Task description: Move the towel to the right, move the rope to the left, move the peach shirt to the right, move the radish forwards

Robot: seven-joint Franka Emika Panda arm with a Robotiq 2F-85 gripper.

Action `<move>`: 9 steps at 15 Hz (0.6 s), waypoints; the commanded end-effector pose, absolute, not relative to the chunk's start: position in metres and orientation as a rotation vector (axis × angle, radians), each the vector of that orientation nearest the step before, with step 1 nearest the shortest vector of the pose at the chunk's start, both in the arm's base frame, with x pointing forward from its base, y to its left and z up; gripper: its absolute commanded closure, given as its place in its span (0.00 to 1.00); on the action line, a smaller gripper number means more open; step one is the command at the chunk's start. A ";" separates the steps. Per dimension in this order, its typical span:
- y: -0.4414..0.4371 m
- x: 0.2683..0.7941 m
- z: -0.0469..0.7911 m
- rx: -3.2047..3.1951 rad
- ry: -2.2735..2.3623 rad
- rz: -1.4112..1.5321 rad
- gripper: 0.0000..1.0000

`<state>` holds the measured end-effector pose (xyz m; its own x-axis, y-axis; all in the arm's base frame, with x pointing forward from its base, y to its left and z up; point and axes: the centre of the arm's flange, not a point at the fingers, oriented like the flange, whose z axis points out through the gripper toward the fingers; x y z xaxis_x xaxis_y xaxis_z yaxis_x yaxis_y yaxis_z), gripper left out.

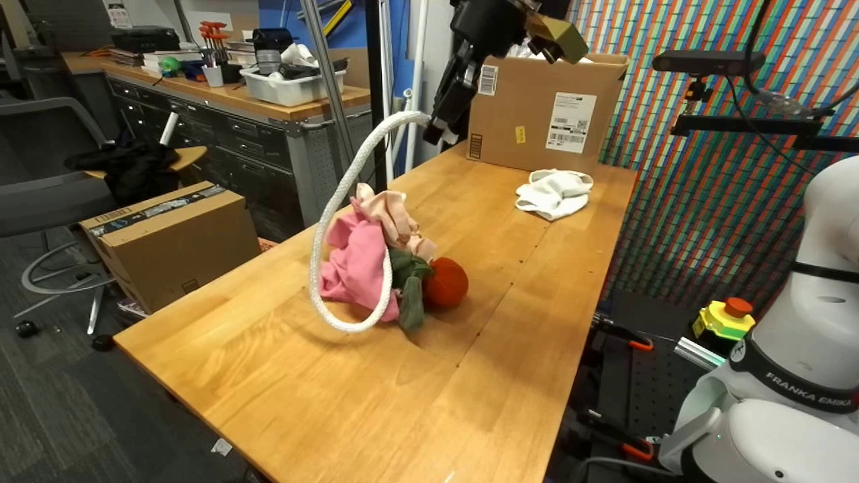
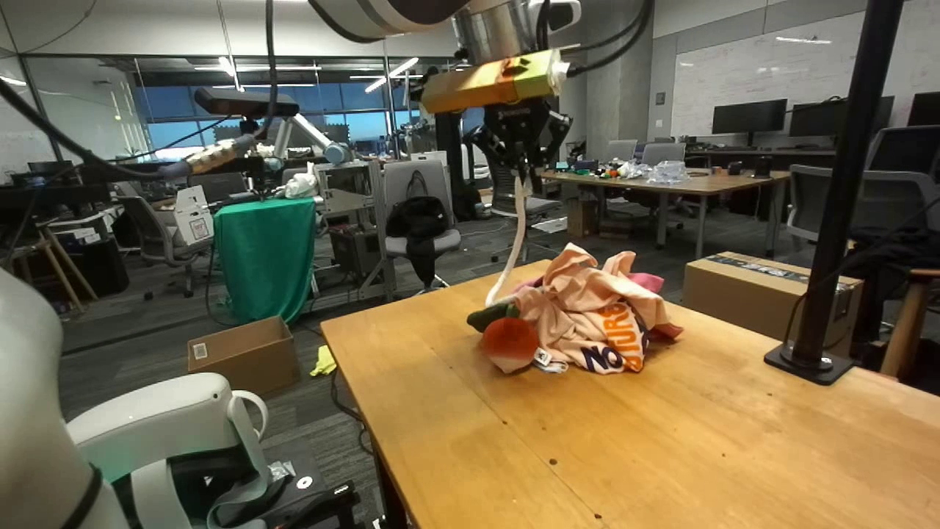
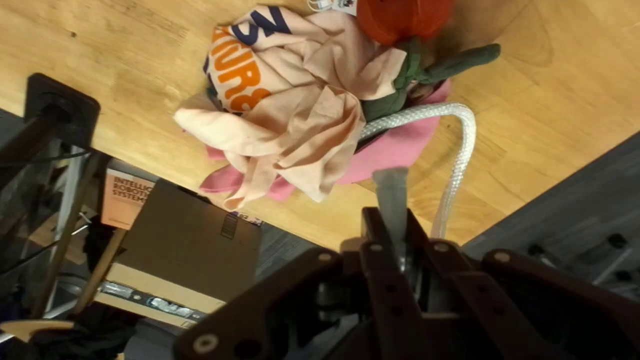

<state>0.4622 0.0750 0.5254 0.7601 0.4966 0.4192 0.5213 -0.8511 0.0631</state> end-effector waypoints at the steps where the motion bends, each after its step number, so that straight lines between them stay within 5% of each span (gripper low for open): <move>1: 0.042 0.465 0.524 -2.684 -0.877 -0.628 0.92; 9: 0.031 0.469 0.473 -2.454 -0.862 -0.295 0.92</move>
<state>0.4549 0.0246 0.4841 0.7398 0.5003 0.4498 0.6630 -0.6559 -0.3609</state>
